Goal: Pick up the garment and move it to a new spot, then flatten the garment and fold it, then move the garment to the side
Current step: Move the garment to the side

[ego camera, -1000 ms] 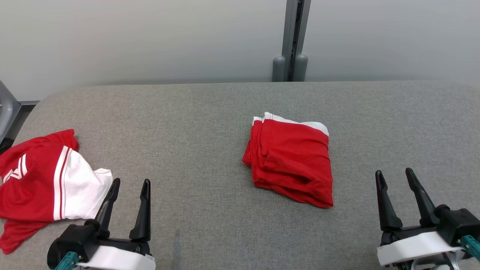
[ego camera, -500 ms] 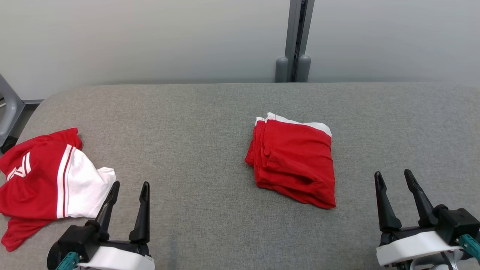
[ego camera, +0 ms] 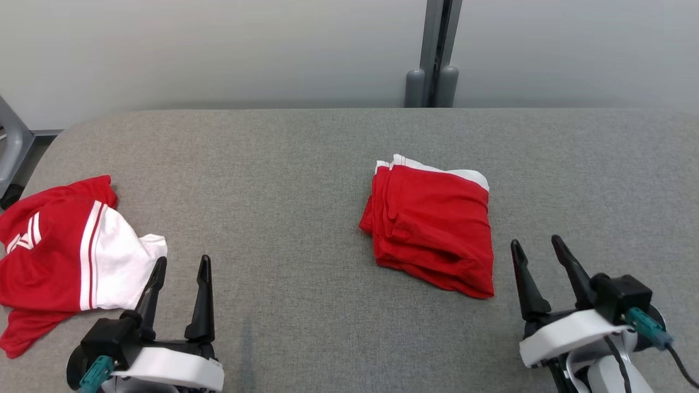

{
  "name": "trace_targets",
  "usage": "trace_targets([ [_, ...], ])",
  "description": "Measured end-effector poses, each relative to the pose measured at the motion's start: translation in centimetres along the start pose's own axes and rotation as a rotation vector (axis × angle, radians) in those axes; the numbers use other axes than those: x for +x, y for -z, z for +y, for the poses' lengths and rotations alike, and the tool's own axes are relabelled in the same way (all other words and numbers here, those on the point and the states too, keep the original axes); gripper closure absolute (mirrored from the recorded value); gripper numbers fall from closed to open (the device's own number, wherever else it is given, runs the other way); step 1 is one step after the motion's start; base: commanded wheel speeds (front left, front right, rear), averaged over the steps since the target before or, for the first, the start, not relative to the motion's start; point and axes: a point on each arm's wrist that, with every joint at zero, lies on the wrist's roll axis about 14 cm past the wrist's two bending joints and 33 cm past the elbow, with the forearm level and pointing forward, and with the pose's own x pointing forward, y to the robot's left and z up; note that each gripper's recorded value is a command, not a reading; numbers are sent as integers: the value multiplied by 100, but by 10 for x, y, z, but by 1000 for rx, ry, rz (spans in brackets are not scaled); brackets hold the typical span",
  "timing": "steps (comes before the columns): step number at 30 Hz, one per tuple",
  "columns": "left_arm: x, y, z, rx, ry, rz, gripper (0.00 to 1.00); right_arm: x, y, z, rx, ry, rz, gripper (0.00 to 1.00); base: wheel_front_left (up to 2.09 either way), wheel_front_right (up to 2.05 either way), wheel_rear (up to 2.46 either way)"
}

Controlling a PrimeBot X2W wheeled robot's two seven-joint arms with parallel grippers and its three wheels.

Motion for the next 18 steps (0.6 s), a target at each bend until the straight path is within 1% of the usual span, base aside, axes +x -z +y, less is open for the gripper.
trace_targets([
  [3,4,2,-2,-7,5,4,0,18,10,1,25,-10,52,0,0,0,0],
  [8,1,4,4,-6,-10,13,0,41,33,0,72,-9,208,0,0,0,0],
  [11,-1,5,8,-6,-21,18,0,53,40,1,94,-12,294,0,0,0,0],
  [12,-1,5,8,-6,-21,18,0,53,40,1,94,-12,294,0,0,0,0],
  [13,-2,6,9,-6,-23,20,0,57,42,-1,92,-10,327,0,0,0,0],
  [18,-1,4,10,-6,-26,16,0,66,61,-6,154,16,526,0,0,0,0],
])
